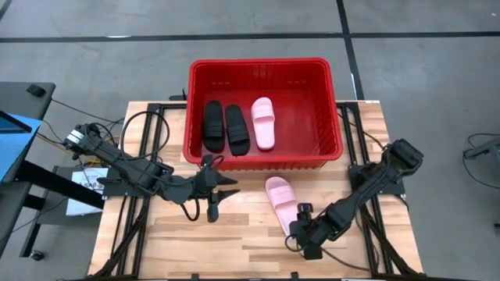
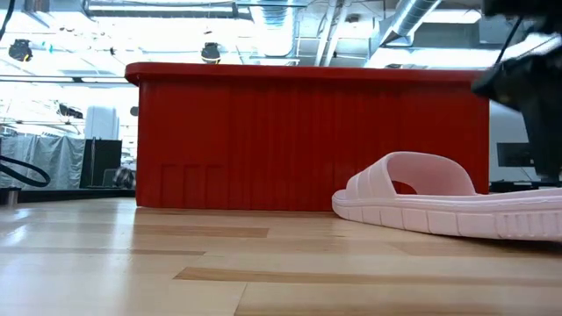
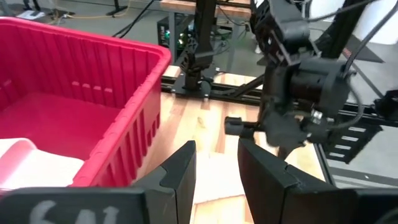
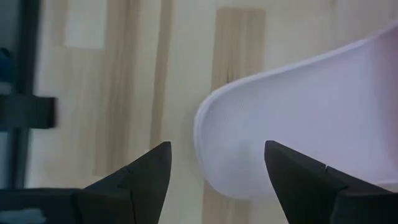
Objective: Pick and place slides into bin
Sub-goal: Put the pink slide into the red bin
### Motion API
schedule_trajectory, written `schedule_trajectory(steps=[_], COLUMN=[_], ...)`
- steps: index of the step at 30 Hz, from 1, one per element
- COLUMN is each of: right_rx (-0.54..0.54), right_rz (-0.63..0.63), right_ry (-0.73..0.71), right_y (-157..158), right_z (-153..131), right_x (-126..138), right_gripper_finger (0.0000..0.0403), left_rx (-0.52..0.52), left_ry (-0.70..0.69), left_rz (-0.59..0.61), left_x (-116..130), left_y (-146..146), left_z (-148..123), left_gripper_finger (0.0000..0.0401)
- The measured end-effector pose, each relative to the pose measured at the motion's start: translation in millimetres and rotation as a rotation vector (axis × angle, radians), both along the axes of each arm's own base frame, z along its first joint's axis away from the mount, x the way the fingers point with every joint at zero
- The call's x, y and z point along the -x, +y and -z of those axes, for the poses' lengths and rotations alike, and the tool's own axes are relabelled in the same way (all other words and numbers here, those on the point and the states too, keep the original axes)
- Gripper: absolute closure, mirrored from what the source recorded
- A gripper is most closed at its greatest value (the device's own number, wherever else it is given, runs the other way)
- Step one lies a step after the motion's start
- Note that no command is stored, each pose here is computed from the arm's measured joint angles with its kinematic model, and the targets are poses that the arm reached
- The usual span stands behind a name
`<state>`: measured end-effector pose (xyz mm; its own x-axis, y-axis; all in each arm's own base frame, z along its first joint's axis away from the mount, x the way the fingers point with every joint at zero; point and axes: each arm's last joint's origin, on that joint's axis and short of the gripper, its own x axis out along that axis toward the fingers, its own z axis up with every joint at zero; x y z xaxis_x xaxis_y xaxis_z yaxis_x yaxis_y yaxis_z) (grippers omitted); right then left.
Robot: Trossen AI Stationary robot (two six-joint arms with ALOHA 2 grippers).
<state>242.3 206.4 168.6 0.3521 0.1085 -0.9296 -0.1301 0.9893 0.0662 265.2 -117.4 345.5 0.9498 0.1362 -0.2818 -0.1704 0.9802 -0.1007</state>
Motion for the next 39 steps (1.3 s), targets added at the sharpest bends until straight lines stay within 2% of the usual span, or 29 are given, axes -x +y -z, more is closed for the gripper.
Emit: schedule_trajectory(steps=[10,23,27,30,34,36,39], right_rx=[0.086,0.100,0.102,0.094,0.023,-0.005,-0.020], right_rz=[-0.011,0.011,0.016,0.018,0.045,0.068,0.087], right_ry=[0.082,0.068,0.065,0.062,0.093,0.106,0.114], right_y=[7,4,3,3,1,-1,-4], right_z=[41,44,44,44,43,43,43], right_x=[-8,-10,-10,-11,-15,-17,-19], right_gripper_finger=[0.0154,0.0163,0.0214,0.0279,0.0374,0.0389,0.0390], left_rx=[0.025,0.027,0.028,0.027,0.026,0.025,0.031], left_ry=[0.003,0.011,0.025,0.029,0.032,0.040,0.050], left_rz=[0.028,0.034,0.031,0.031,0.031,0.029,0.025], left_x=[0,0,1,1,1,1,2], left_y=[-1,-1,-1,-1,-1,-1,0], left_z=[0,1,2,3,3,4,5], left_gripper_finger=[0.0293,0.0293,0.0293,0.0293,0.0293,0.0293,0.0293])
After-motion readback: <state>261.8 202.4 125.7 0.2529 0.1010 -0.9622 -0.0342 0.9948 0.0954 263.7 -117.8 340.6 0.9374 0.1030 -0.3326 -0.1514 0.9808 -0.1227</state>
